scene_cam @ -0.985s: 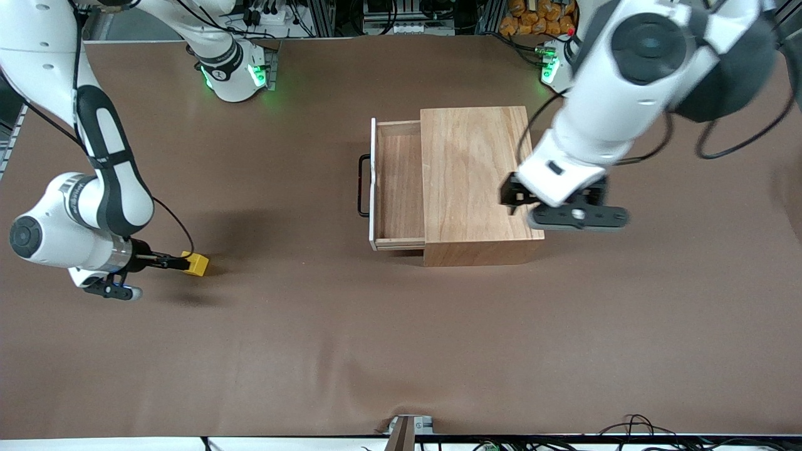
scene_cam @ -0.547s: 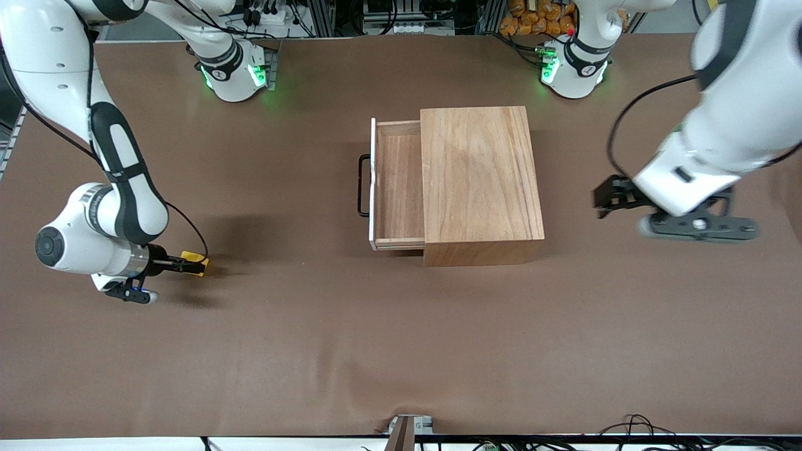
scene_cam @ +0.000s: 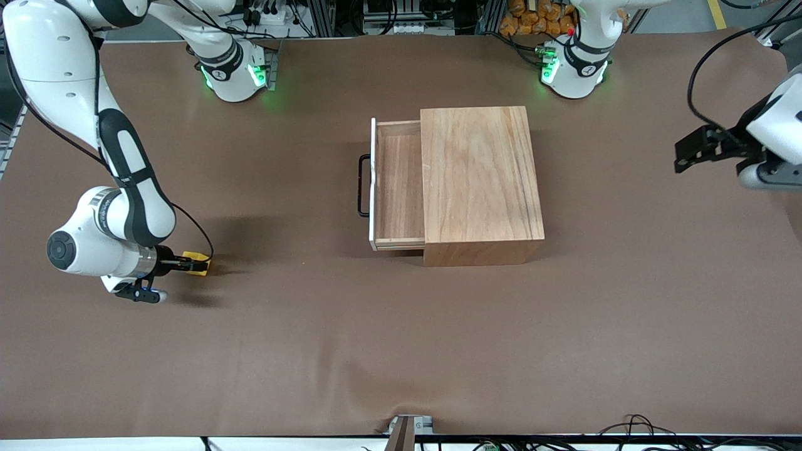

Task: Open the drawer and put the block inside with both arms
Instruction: 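Carry the yellow cube with the right gripper into the open drawer, then open the right gripper to release the cube and draw back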

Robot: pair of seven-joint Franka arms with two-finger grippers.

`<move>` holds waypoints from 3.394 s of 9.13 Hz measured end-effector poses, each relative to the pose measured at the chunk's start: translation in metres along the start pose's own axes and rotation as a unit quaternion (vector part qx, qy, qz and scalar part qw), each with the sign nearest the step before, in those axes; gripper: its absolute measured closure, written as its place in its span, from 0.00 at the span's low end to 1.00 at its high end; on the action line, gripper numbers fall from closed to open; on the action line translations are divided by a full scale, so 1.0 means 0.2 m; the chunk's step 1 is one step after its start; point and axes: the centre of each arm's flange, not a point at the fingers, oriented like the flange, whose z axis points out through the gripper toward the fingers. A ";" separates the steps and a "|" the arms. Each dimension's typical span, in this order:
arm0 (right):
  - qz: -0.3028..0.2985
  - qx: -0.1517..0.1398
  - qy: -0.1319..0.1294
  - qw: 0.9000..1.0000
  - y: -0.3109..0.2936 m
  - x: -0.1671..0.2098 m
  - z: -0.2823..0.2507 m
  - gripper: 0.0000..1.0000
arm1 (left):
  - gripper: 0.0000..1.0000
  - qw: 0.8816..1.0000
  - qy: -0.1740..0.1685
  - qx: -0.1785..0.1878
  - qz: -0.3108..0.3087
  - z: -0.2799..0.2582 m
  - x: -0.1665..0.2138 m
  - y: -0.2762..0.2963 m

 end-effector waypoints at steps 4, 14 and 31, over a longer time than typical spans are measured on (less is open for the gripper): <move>-0.080 0.013 -0.049 0.996 -0.25 -0.03 -0.55 0.44 | 0.00 1.000 0.011 0.004 -0.027 -0.11 -0.21 -0.08; -0.109 -0.013 -0.004 0.994 -2.46 -0.98 -0.58 0.44 | 0.00 0.997 0.023 -0.047 -0.065 -0.03 -0.21 -0.27; -0.042 -0.008 0.028 0.999 -1.59 -0.68 -1.39 0.00 | 0.00 0.998 0.024 -0.026 -0.058 -0.05 -0.20 -0.26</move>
